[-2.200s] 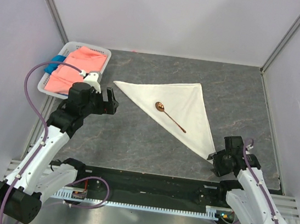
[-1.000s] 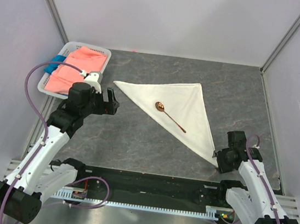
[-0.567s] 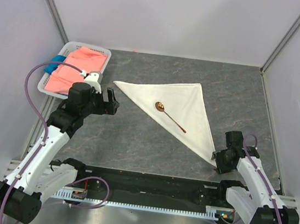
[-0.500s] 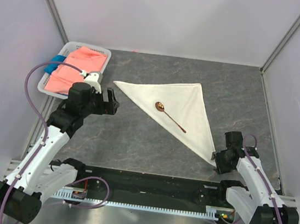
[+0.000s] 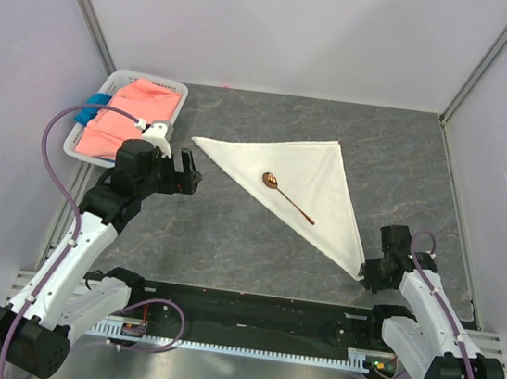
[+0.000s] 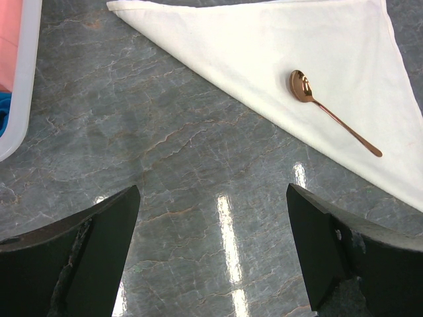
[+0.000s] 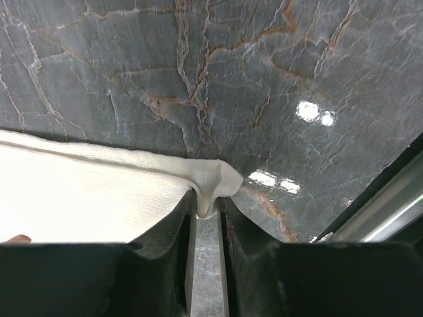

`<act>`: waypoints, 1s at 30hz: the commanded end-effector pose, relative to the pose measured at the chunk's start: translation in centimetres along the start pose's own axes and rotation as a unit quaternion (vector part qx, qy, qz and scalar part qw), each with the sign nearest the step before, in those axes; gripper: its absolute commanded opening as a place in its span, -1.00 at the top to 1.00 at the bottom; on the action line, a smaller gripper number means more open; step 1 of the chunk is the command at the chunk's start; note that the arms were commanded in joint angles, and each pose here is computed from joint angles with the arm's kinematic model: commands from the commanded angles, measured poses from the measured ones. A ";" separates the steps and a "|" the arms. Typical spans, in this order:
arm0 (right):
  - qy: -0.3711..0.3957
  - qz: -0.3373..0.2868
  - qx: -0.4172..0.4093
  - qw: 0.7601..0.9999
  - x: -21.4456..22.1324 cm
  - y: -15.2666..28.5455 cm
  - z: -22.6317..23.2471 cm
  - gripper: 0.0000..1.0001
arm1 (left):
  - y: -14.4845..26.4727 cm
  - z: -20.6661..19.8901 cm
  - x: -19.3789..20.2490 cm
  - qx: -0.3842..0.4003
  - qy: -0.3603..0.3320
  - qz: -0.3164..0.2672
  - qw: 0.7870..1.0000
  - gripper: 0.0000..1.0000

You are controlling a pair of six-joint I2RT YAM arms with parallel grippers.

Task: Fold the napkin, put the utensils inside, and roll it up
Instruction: Fold the napkin

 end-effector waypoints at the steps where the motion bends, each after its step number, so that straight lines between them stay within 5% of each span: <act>1: -0.008 -0.033 0.005 0.999 -1.1 -0.8 0.1 0.59 | 0.4 -1.0 -0.8 0.021 0.006 -0.015 1.000 -1.00; 8: 0.020 -0.081 0.003 0.997 -3.3 0.2 1.1 0.70 | 0.4 -1.0 -0.8 0.022 0.005 -0.015 1.000 -1.00; 12: 0.046 -0.133 -0.005 0.990 -5.5 1.6 2.1 1.00 | 0.3 -1.0 -0.8 0.023 0.006 -0.013 1.000 -1.00; 30: 0.179 -0.227 -0.120 0.950 -7.0 6.5 11.3 1.00 | 0.1 -1.1 -0.5 0.024 0.007 -0.007 1.000 -1.00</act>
Point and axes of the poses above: each gripper's point midway between its finger pads, its own y axis back along the fingers, its own z axis along the line the jaws close on, x = y × z, the point moved 1 cm from there along y, back along the fingers, and after that the axes turned 12 degrees about y, right-handed, at the moved point
